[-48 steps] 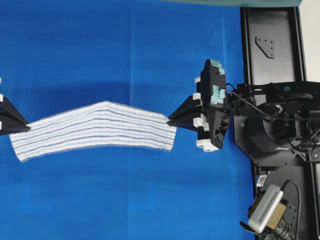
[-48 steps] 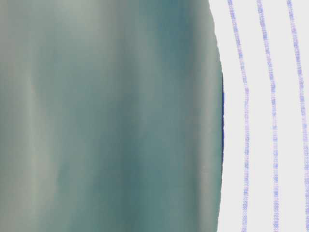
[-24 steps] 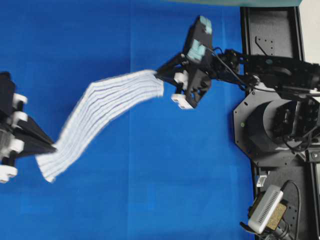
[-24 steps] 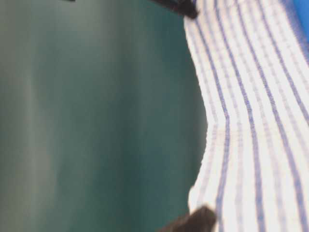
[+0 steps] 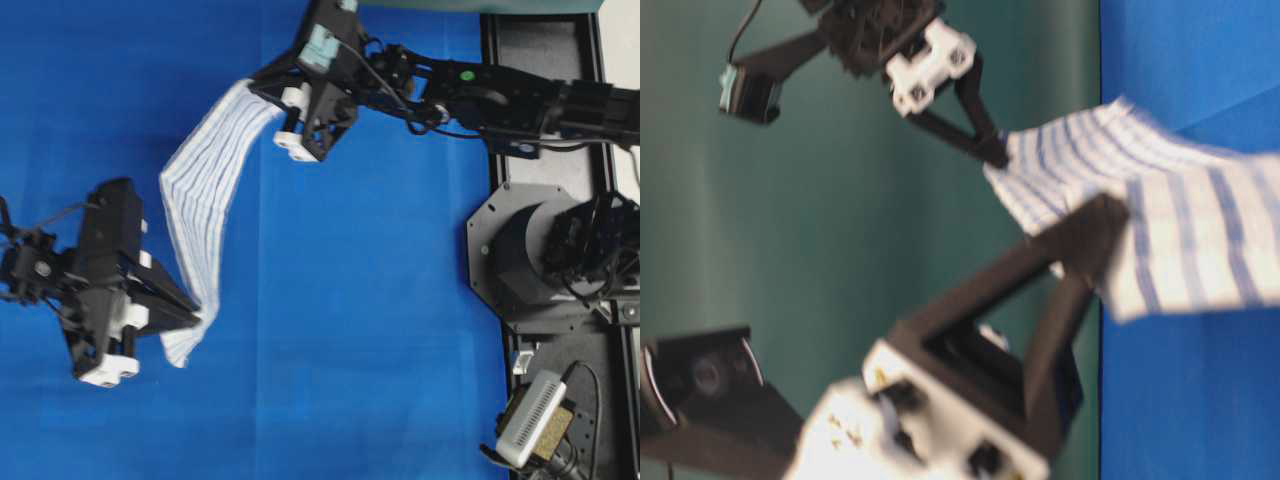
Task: Fold the blue towel.
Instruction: 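Lift the folded strip and swing it to lie lengthwise, then lower the strip onto the table and open both grippers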
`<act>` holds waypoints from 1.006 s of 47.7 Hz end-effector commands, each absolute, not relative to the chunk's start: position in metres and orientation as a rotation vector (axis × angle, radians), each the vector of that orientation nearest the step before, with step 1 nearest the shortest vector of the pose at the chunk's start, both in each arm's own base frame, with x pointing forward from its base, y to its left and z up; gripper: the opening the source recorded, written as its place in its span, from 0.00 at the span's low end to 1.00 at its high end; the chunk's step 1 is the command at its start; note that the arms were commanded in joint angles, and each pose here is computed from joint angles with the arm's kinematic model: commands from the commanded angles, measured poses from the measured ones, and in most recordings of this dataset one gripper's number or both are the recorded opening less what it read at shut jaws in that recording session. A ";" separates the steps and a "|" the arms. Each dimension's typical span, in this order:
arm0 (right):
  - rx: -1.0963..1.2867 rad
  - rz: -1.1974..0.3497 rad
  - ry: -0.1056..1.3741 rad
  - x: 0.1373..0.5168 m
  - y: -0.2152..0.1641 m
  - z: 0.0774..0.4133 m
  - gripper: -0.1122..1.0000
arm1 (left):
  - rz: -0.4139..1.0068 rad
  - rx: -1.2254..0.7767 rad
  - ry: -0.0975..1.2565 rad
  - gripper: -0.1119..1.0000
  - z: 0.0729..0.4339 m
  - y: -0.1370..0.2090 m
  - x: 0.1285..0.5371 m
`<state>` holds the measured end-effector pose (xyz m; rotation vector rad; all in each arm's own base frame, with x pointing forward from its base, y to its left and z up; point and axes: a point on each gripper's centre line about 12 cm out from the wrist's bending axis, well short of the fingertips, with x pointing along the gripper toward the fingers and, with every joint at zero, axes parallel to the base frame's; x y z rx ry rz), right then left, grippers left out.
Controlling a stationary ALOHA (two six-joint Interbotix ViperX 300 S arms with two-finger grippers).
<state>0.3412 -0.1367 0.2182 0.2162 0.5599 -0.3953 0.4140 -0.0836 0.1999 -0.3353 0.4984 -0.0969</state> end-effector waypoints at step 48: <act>0.183 -0.462 0.587 0.339 -0.171 0.211 0.29 | -0.093 -0.358 0.359 0.12 0.191 -0.085 0.483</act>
